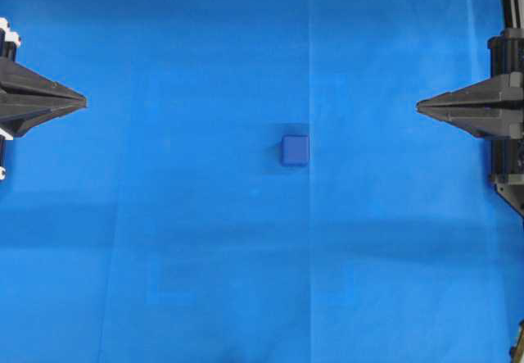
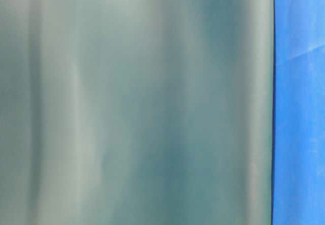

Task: Handover the blue block to the right arm after grasping it with the left arm, then place it in the designated position.

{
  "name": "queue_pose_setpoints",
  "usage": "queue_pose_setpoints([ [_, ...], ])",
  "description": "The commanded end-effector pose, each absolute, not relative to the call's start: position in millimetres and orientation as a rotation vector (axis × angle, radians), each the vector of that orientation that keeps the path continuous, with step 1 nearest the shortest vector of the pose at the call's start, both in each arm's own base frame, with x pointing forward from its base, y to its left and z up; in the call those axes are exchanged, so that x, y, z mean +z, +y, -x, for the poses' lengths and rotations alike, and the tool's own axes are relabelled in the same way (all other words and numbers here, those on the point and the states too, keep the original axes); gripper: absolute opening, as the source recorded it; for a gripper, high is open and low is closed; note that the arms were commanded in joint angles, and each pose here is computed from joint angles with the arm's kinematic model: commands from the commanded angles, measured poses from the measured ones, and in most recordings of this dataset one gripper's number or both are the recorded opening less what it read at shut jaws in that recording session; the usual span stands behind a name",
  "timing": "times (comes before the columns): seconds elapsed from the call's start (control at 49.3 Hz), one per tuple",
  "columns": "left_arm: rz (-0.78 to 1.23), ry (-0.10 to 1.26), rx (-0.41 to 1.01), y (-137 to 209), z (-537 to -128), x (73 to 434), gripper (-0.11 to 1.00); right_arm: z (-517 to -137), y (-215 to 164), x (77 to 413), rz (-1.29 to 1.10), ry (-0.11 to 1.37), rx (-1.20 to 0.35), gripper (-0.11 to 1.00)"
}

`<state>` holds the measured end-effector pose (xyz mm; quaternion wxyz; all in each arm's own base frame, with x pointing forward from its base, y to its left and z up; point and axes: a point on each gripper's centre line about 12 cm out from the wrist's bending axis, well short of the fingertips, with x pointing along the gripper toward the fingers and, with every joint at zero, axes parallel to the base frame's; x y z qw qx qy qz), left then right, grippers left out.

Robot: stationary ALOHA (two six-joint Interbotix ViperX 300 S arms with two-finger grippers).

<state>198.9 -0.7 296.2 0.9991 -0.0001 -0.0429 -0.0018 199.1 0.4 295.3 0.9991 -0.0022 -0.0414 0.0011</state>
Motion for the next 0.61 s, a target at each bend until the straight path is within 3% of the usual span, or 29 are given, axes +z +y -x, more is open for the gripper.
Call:
queue_pose_setpoints([
  [0.0, 0.004, -0.101, -0.016, -3.0, -199.6, 301.1, 0.00, -201.0, -0.5, 303.0, 0.006, -0.103, -0.002, 0.01],
  [0.588, 0.001, -0.109, -0.020, -3.8, -200.7, 302.4, 0.00, -201.7, -0.8, 302.3, 0.000, -0.069, -0.003, -0.02],
])
